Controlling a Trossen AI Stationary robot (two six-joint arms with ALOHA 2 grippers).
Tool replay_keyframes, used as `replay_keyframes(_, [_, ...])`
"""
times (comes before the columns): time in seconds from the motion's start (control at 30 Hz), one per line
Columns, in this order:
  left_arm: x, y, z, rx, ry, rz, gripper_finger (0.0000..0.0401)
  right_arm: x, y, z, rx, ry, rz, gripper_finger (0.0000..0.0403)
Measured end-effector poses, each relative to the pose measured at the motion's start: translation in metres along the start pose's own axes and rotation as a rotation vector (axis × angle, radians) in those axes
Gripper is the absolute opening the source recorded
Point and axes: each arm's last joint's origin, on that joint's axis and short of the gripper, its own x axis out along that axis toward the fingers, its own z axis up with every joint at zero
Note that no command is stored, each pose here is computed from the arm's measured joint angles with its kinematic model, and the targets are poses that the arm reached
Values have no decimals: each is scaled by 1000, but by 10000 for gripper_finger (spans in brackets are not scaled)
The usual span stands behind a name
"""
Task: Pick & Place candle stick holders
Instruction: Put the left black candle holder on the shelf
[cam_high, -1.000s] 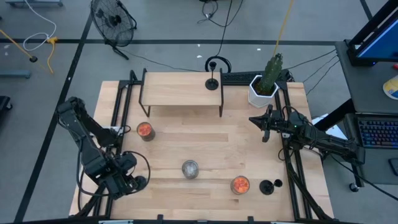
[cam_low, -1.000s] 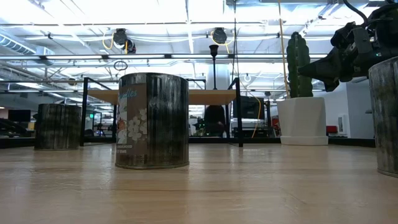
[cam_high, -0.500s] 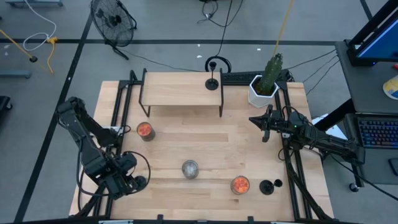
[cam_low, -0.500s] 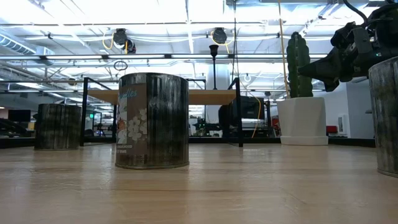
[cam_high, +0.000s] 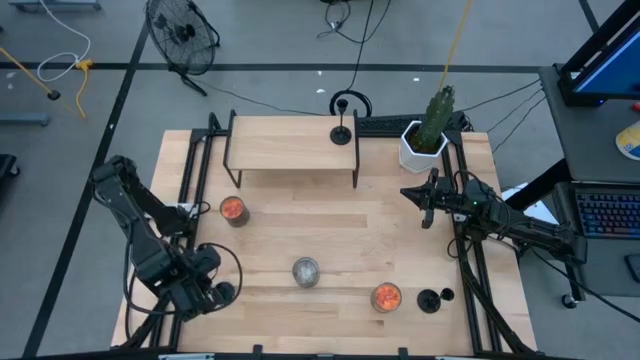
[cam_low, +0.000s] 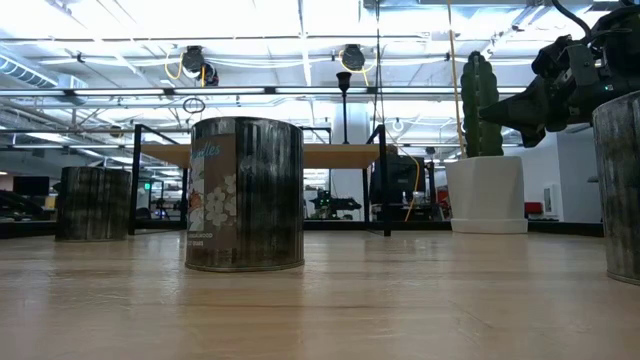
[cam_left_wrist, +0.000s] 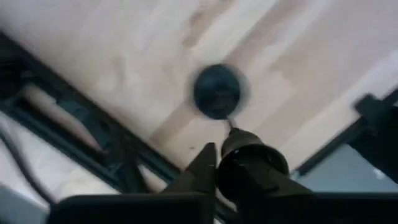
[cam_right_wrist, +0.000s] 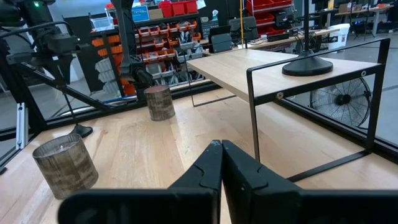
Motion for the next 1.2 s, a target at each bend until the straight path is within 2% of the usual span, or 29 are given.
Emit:
replay_keyframes(0.07, [-2,-3,0,2,-3,-40,14,0,0,0,-1,0,0,0])
replay_keyframes(0.17, [-1,-5,0,0,-19,-59,20,0,0,0,-2,0,0,0])
replay_keyframes(0.3, [-1,-7,2,-23,-20,-76,10,0,0,0,-2,0,0,0])
replay_keyframes(1.2, [-3,-15,14,-51,-79,-175,8,0,0,0,1,0,0,0])
